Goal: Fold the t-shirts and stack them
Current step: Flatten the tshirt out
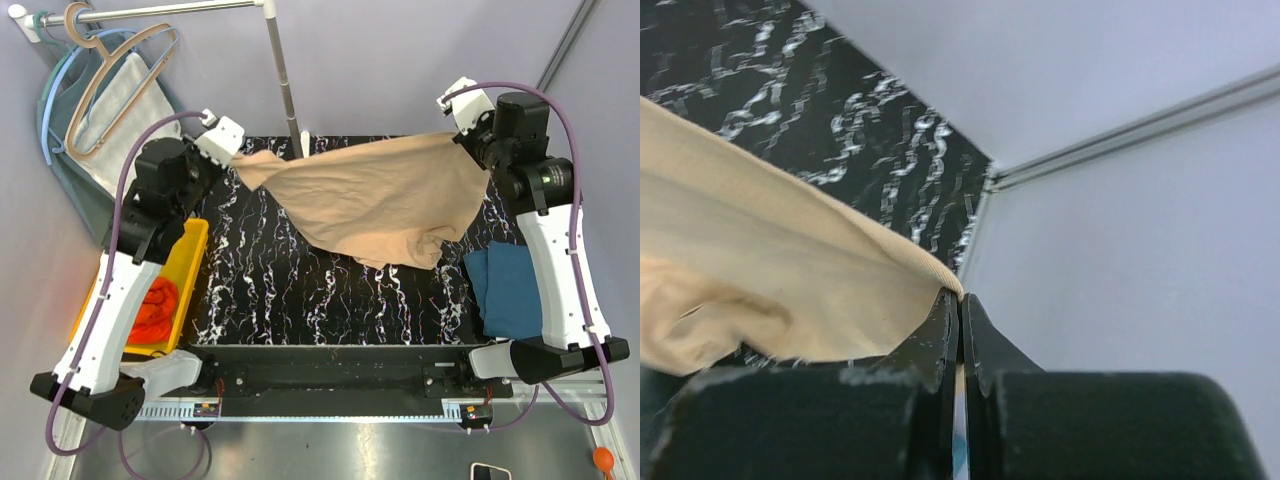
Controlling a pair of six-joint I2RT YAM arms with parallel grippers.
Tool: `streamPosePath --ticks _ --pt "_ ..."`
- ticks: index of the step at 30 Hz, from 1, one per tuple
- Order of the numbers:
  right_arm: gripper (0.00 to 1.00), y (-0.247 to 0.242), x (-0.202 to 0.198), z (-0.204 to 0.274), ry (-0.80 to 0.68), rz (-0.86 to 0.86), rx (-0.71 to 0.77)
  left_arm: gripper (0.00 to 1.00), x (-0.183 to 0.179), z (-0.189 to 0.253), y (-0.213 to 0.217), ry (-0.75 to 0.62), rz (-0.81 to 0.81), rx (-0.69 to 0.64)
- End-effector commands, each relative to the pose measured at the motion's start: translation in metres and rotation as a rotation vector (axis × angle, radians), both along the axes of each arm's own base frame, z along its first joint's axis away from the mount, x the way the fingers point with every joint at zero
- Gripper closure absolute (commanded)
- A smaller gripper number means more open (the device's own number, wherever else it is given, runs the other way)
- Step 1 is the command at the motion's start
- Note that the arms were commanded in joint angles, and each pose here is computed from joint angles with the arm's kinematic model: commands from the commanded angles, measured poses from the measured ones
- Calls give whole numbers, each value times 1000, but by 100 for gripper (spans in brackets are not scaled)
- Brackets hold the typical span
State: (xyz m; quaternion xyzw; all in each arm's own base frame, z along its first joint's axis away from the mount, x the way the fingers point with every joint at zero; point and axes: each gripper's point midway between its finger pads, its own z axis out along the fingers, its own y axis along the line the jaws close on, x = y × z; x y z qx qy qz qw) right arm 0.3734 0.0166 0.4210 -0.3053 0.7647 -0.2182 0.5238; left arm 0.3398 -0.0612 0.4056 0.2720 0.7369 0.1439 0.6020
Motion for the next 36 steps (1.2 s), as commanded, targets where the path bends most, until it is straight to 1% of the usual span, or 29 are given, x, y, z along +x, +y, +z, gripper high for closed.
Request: streamPosePath --ticks 1,2,4,5,6,7,8,9,10,11,12,13,15,17,19,21,22,24,25,26,27,28,29,31,32,33,34,36 --pt "100 16 -34 0 74 118 77 100 -49 -21 -26 93 -260 58" --pt "100 19 -42 1 77 137 92 100 -67 -36 -39 160 -360 73" --pt "100 29 -56 -7 124 185 135 100 -88 -45 -46 214 -440 69" --pt "100 31 -64 -7 127 199 149 97 -106 -57 -52 285 -503 64" --pt "100 36 -71 -15 162 220 167 94 -115 -63 -54 319 -529 62" --pt "100 36 -75 -17 172 222 178 94 -122 -69 -56 353 -553 65" --pt "100 37 -80 -18 176 226 184 94 -133 -84 -56 422 -572 72" --pt "100 38 -83 -26 204 231 194 95 -137 -93 -55 453 -575 80" --pt "100 39 -87 -28 209 233 198 100 -139 -108 -54 498 -577 100" --pt "100 39 -89 -31 218 234 200 100 -141 -116 -49 522 -563 119" --pt "100 39 -89 -39 237 234 202 100 -141 -124 -47 541 -553 135" --pt "100 38 -91 -41 237 229 201 100 -140 -141 -41 578 -534 168" --pt "100 36 -86 -53 256 210 192 100 -131 -152 -37 568 -500 198" --pt "100 35 -79 -64 269 202 179 100 -112 -174 -27 554 -432 260" --pt "100 33 -72 -87 319 184 162 100 -95 -200 -18 556 -372 334" --pt "100 33 -64 -108 354 175 148 100 -85 -228 -14 616 -349 382" --pt "100 34 -60 -117 378 173 144 100 -78 -251 -12 663 -336 416" --pt "100 37 -52 -138 423 174 146 100 -74 -277 -8 726 -327 443" --pt "100 39 -50 -143 438 179 149 100 -66 -292 -10 759 -320 449" --pt "100 42 -49 -151 461 188 158 88 -62 -300 -10 774 -314 449" --pt "100 45 -47 -160 489 194 161 84 -55 -304 -13 771 -310 434" --pt "100 46 -46 -166 507 195 166 77 -51 -315 -14 801 -308 434" --pt "100 47 -46 -172 527 194 172 56 -46 -318 -16 805 -301 428" --pt "100 48 -43 -183 556 188 171 35 -36 -322 -23 803 -297 401" --pt "100 48 -43 -188 567 188 170 29 -33 -322 -25 796 -297 395" --pt "100 48 -43 -190 570 188 170 18 -29 -321 -28 785 -303 382" --pt "100 48 -42 -192 568 190 167 9 -27 -320 -30 773 -304 376" --pt "100 46 -43 -196 570 184 159 3 -26 -317 -34 754 -320 362"
